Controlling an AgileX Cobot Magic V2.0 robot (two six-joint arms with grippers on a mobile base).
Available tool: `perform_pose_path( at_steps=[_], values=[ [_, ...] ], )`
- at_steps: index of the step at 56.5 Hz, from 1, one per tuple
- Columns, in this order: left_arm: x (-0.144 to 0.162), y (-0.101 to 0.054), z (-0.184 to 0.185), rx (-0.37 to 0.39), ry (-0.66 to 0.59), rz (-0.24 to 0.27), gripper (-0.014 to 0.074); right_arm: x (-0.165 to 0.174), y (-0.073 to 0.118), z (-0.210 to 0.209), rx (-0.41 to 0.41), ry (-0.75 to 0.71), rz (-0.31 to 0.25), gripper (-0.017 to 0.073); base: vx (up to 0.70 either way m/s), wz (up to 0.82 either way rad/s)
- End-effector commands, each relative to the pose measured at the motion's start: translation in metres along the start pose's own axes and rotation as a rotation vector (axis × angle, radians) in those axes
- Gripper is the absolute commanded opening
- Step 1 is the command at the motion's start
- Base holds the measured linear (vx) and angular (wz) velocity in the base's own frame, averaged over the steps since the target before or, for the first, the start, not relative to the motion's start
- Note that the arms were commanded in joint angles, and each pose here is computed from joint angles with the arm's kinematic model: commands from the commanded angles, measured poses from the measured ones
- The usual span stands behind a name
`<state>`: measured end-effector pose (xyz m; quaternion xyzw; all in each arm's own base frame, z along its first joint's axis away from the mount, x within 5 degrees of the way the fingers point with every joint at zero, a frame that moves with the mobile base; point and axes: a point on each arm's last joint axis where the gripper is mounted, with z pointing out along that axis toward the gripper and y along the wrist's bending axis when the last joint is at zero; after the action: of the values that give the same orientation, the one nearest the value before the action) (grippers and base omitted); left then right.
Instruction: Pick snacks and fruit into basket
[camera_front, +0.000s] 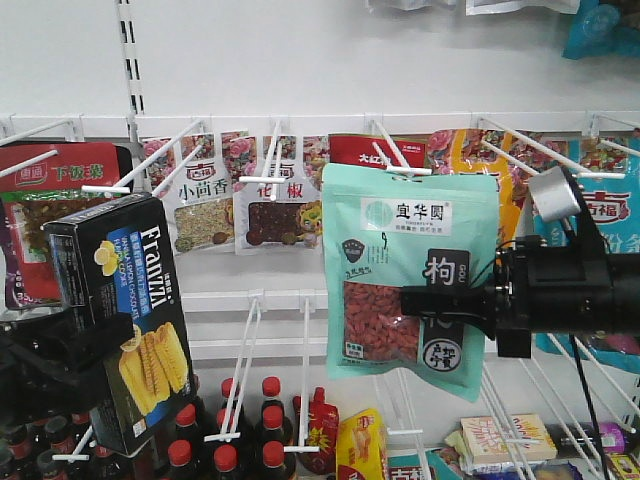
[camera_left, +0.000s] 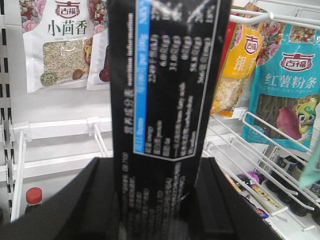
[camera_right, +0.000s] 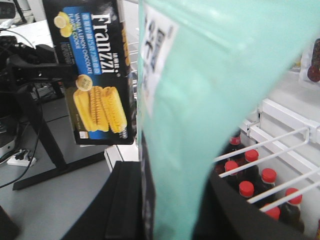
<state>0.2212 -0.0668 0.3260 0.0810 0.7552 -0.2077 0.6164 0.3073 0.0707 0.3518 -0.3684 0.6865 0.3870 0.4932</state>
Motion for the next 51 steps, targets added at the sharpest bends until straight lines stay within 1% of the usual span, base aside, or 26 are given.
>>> perform_pose_path(
  at_steps=[1,6,7,9,11,12,15,16,17,18,22,27,30,31,32,33,34,35,36,39,40,41,46,47,51],
  values=[
    [-0.018,-0.007,-0.005,0.044,-0.072,-0.011,0.0002,-0.020,0.026,-0.016,0.039,-0.109,-0.034,-0.0009,0.00,0.00],
    [-0.018,-0.006,-0.005,0.028,-0.067,-0.008,0.0002,-0.015,0.041,-0.024,0.098,-0.099,-0.043,-0.0009,0.00,0.00],
    [-0.017,-0.006,-0.005,0.024,-0.065,-0.005,0.0002,-0.016,0.045,-0.027,0.114,-0.100,-0.052,-0.0009,0.00,0.00],
    [-0.017,-0.005,-0.005,0.017,-0.061,0.004,0.0002,-0.012,0.051,-0.031,0.157,-0.084,-0.050,-0.0009,0.00,0.00],
    [-0.016,-0.005,-0.005,0.015,-0.055,0.020,0.0002,-0.009,0.052,-0.034,0.203,-0.077,-0.038,-0.0009,0.00,0.00],
    [-0.016,-0.005,-0.005,0.016,-0.054,0.028,0.0002,-0.009,0.057,-0.038,0.233,-0.074,-0.048,-0.0009,0.00,0.00],
    [-0.014,-0.005,-0.005,0.018,-0.044,0.055,0.0002,-0.004,0.063,-0.044,0.303,-0.057,-0.035,-0.0009,0.00,0.00],
    [-0.014,-0.005,-0.005,0.018,-0.043,0.058,0.0002,-0.003,0.068,-0.048,0.335,-0.048,-0.050,-0.0009,0.00,0.00],
    [-0.014,-0.005,-0.005,0.018,-0.041,0.061,0.0002,-0.001,0.069,-0.049,0.353,-0.045,-0.041,-0.0009,0.00,0.00],
    [-0.014,-0.005,-0.005,0.020,-0.040,0.065,0.0002,0.000,0.073,-0.052,0.377,-0.035,-0.051,-0.0009,0.00,0.00],
    [-0.015,-0.006,-0.005,0.026,-0.044,0.066,0.0002,0.005,0.084,-0.065,0.494,-0.028,-0.057,-0.0009,0.00,0.00],
    [-0.021,-0.009,-0.014,0.032,-0.079,0.075,0.0002,0.008,0.101,-0.081,0.604,-0.024,-0.082,-0.0009,0.00,0.00],
    [-0.026,-0.012,-0.023,0.033,-0.109,0.092,0.0002,0.009,0.112,-0.091,0.674,-0.038,-0.092,-0.0009,0.00,0.00],
    [-0.027,-0.013,-0.026,0.032,-0.117,0.098,0.0002,0.009,0.115,-0.093,0.685,-0.041,-0.092,-0.0009,0.00,0.00],
    [-0.029,-0.013,-0.028,0.031,-0.125,0.105,0.0002,0.009,0.117,-0.096,0.703,-0.051,-0.080,-0.0009,0.00,0.00],
    [-0.031,-0.015,-0.033,0.030,-0.138,0.116,0.0002,0.009,0.121,-0.099,0.720,-0.053,-0.089,-0.0009,0.00,0.00],
    [-0.032,-0.015,-0.035,0.026,-0.146,0.119,0.0002,0.010,0.123,-0.101,0.735,-0.063,-0.076,-0.0009,0.00,0.00],
    [-0.033,-0.015,-0.037,0.022,-0.150,0.122,0.0002,0.011,0.127,-0.104,0.754,-0.072,-0.075,-0.0009,0.00,0.00],
    [-0.036,-0.016,-0.043,0.017,-0.168,0.126,0.0002,0.010,0.130,-0.106,0.764,-0.073,-0.086,-0.0009,0.00,0.00],
    [-0.041,-0.018,-0.054,0.006,-0.205,0.115,0.0002,0.012,0.138,-0.114,0.812,-0.095,-0.084,-0.0009,0.00,0.00],
    [-0.042,-0.018,-0.056,0.003,-0.209,0.109,0.0002,0.011,0.140,-0.116,0.823,-0.104,-0.074,-0.0009,0.00,0.00],
    [-0.045,-0.020,-0.062,0.002,-0.230,0.103,0.0002,0.012,0.143,-0.118,0.836,-0.099,-0.087,-0.0009,0.00,0.00],
    [-0.050,-0.023,-0.077,0.003,-0.279,0.072,0.0002,0.012,0.152,-0.127,0.890,-0.103,-0.085,-0.0009,0.00,0.00],
    [-0.051,-0.024,-0.080,0.005,-0.287,0.070,0.0002,0.013,0.153,-0.128,0.899,-0.109,-0.071,-0.0009,0.00,0.00],
    [-0.052,-0.025,-0.082,0.007,-0.294,0.076,0.0002,0.014,0.155,-0.131,0.924,-0.109,-0.058,-0.0009,0.00,0.00]
  ],
)
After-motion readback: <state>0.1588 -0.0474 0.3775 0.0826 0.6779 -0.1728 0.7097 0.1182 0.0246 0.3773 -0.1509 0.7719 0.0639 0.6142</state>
